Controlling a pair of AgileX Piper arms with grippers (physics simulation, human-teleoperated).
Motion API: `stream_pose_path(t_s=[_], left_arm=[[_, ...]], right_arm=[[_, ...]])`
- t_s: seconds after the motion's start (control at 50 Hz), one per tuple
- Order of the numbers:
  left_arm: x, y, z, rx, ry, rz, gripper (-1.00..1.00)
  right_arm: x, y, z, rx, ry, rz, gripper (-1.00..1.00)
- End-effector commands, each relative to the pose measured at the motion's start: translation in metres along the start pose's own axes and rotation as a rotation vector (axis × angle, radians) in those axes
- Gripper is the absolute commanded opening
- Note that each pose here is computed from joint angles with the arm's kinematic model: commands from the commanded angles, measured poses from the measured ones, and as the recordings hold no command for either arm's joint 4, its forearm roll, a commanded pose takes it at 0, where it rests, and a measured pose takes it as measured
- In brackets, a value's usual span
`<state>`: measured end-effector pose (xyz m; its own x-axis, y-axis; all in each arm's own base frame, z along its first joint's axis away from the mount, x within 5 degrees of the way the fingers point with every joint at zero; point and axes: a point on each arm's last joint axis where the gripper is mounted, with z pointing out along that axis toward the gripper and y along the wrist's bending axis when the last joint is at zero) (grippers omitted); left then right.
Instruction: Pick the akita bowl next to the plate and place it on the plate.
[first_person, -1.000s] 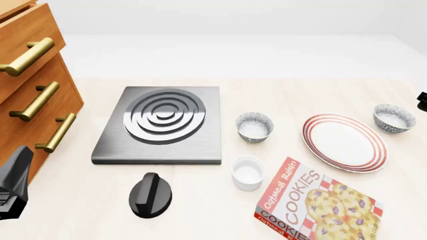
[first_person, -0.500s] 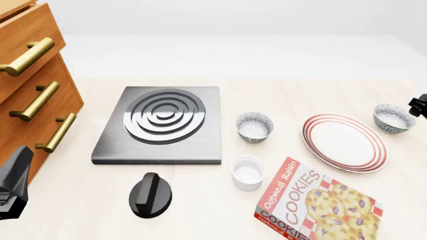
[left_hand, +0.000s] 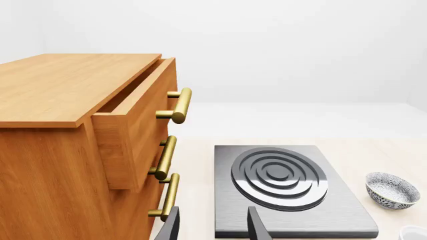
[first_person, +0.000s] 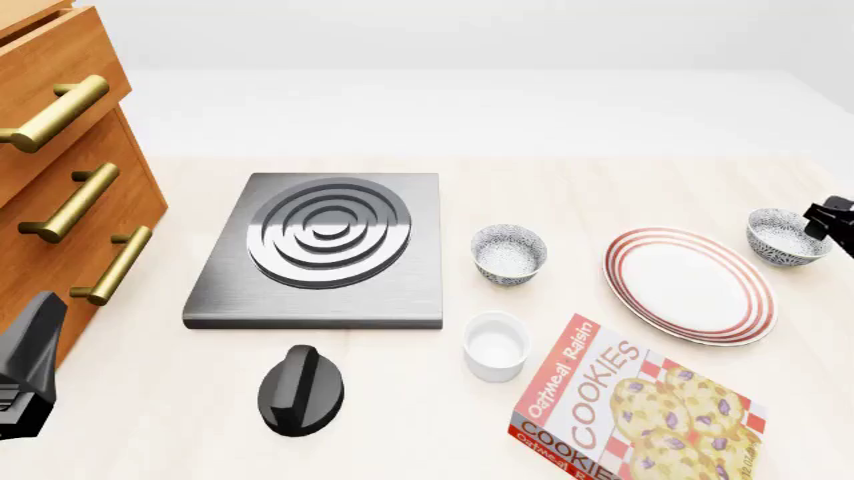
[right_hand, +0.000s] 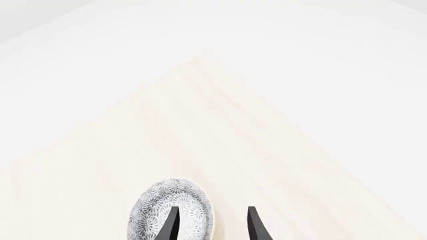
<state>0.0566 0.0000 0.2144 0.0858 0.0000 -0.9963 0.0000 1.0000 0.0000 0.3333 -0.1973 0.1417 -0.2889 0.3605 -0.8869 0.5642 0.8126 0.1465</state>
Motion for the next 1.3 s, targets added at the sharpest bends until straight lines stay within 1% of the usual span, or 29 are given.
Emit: stream_pose_path(t_s=[0.02, 0.62, 1.3], left_arm=[[0.000, 0.000, 0.000, 0.000, 0.000, 0.000, 1.00], [0.000, 0.000, 0.000, 0.000, 0.000, 0.000, 1.00], [0.000, 0.000, 0.000, 0.000, 0.000, 0.000, 1.00]], right_arm=[[0.007, 0.002, 0.004, -0.005, 0.013, -0.004, 1.00], [0.020, 0.006, 0.017, -0.009, 0.067, 0.016, 1.00], [0.032, 0.005, 0.030, -0.001, 0.111, 0.035, 1.00]])
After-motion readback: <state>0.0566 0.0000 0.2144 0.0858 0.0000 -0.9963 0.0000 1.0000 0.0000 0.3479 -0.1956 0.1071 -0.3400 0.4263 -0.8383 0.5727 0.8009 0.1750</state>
